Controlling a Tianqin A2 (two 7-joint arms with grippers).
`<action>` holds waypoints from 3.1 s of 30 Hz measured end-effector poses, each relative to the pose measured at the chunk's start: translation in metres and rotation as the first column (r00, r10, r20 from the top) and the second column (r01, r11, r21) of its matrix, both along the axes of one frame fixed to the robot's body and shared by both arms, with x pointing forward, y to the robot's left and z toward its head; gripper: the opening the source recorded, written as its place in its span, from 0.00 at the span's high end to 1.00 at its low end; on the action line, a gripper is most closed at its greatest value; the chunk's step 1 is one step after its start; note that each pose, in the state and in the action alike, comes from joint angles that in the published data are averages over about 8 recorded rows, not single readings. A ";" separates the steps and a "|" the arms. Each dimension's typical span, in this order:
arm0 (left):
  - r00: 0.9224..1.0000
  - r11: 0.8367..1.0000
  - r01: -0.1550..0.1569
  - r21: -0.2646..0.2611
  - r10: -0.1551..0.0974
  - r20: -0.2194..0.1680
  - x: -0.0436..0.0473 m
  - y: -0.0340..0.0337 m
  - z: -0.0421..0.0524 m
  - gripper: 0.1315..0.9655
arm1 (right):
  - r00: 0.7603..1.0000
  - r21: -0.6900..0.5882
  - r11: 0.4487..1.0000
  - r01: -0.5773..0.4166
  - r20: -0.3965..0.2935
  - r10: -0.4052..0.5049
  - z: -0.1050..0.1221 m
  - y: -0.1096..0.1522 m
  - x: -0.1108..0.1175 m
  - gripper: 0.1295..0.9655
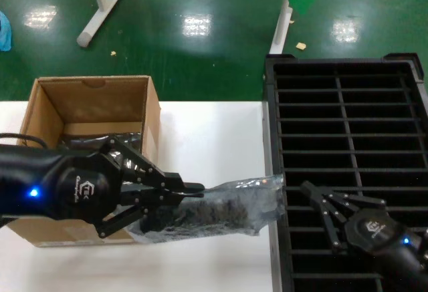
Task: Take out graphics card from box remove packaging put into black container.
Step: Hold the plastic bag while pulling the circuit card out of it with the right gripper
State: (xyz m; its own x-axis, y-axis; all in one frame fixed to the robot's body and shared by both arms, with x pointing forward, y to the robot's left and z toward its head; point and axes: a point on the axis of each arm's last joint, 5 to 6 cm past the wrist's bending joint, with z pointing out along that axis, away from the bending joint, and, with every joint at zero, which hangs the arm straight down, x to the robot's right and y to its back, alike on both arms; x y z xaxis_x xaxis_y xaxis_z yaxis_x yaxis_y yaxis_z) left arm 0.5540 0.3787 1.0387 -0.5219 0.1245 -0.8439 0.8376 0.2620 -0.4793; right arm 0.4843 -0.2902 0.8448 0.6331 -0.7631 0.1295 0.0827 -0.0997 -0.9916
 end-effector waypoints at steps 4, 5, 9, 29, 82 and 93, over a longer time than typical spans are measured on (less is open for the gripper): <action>1.000 1.000 0.007 -0.004 -0.007 -0.008 0.0026 0.0017 -0.0032 0.99 | 1.000 0.007 1.000 0.001 0.005 -0.001 0.001 0.005 0.005 0.98; 1.000 1.000 0.009 -0.005 -0.009 -0.010 0.0033 0.0018 -0.0042 0.99 | 1.000 0.009 1.000 0.001 0.006 -0.001 0.001 0.006 0.006 0.98; 1.000 1.000 0.016 -0.007 -0.016 -0.015 0.0068 0.0007 -0.0083 0.99 | 1.000 0.017 1.000 0.003 0.007 -0.004 0.002 0.008 0.007 0.98; 1.000 1.000 0.022 0.010 -0.022 0.000 0.0372 -0.0295 -0.0252 0.99 | 1.000 0.057 0.998 -0.025 -0.008 0.026 0.017 0.001 -0.037 0.98; 0.992 0.995 0.104 -0.008 -0.104 0.071 0.0479 -0.0581 -0.0475 0.99 | 0.974 0.135 0.971 -0.197 -0.085 0.210 0.021 -0.011 -0.067 0.98; 0.987 0.991 0.131 -0.033 -0.127 0.094 0.0461 -0.0628 -0.0457 0.99 | 0.941 0.116 0.947 -0.298 -0.128 0.312 0.015 -0.022 -0.072 0.98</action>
State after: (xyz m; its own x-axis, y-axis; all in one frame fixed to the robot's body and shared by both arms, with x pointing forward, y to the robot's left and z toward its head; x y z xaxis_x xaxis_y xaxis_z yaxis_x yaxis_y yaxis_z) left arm 0.6001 0.3159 0.9931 -0.4243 0.1523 -0.8926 0.9038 0.1319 -0.4071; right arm 0.4123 -0.3119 0.8602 0.8441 -0.5345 -0.0424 -0.0487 0.0023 -0.9988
